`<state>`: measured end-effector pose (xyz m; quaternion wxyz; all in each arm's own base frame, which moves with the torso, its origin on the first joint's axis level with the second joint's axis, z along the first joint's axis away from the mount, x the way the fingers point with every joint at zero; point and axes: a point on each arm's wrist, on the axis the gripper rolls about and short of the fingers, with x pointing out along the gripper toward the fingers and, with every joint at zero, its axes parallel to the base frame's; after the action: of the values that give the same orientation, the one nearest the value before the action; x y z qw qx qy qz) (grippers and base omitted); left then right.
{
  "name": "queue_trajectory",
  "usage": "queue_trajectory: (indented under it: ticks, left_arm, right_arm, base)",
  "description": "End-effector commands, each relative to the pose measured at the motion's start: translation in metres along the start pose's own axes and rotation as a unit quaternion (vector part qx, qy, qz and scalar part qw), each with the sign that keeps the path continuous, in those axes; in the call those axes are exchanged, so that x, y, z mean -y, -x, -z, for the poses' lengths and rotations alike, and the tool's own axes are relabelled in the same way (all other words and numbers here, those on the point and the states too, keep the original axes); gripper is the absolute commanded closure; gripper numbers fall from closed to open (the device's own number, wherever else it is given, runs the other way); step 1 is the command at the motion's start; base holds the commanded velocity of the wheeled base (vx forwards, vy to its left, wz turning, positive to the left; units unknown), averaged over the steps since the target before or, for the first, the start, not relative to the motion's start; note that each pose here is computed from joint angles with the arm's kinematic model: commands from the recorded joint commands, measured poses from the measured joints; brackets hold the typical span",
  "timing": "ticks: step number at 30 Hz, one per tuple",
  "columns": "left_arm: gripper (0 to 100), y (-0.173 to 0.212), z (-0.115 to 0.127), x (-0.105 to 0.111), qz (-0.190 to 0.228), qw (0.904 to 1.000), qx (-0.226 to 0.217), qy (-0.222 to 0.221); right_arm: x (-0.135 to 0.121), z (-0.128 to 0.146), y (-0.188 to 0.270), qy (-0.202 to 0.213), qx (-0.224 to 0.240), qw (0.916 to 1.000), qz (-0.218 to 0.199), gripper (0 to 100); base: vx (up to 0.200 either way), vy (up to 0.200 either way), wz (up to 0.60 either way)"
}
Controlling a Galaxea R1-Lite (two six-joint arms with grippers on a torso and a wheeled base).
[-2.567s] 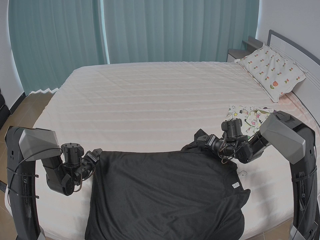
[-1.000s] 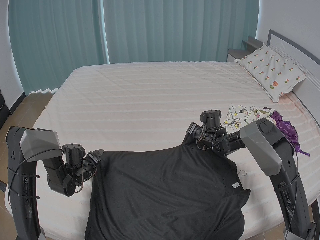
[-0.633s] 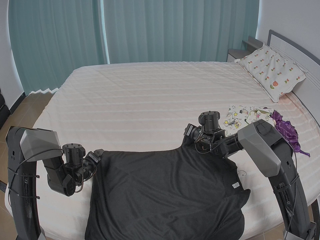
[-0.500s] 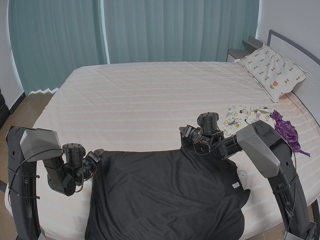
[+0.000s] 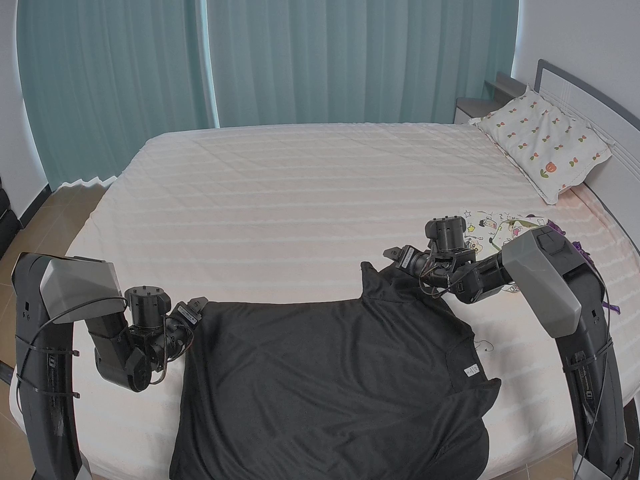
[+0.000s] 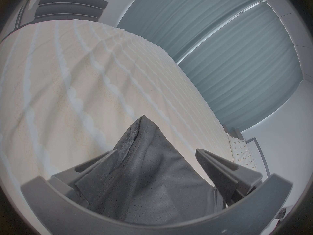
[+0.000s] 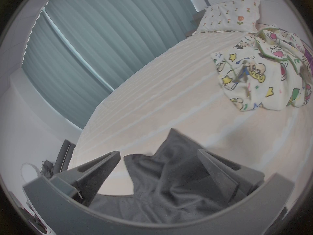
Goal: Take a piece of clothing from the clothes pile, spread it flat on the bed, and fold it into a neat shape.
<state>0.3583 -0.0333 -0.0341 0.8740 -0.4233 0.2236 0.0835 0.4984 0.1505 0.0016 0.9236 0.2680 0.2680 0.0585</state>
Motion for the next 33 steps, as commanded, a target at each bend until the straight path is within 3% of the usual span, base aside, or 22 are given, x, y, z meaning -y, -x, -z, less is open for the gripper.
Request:
queue_trajectory:
  ticks: [1,8,20,21,27,33]
  left_arm:
    - [0,0.0,0.001,-0.001,-0.001,1.0,-0.001,0.0]
    - [0,0.0,0.001,-0.001,-0.001,1.0,-0.001,0.0]
    - [0,0.0,0.001,0.0,0.0,1.0,-0.002,-0.001]
    - [0,0.0,0.002,0.0,-0.001,1.0,-0.002,-0.001]
    - [0,0.0,0.002,0.0,0.0,1.0,-0.002,-0.002]
    - [0,0.0,0.002,0.0,0.0,1.0,-0.002,-0.002]
  right_arm:
    - [0.016,-0.018,0.005,-0.013,0.009,0.9998,0.014,0]
    - [0.041,0.002,-0.009,-0.018,-0.019,0.9988,0.041,0]
    - [0.057,0.018,-0.031,-0.028,-0.025,0.9983,0.045,0]
    - [0.057,0.018,-0.031,-0.028,-0.025,0.9983,0.045,100]
    - [0.06,0.004,-0.031,-0.036,-0.004,0.9983,0.046,100]
    - [0.056,-0.051,-0.019,-0.054,0.065,0.996,0.028,100]
  base:
    - [0.0,0.0,0.0]
    - [0.0,0.0,0.0]
    - [0.0,0.0,0.0]
    - [0.0,0.0,0.0]
    - [0.0,0.0,0.0]
    - [0.0,0.0,0.0]
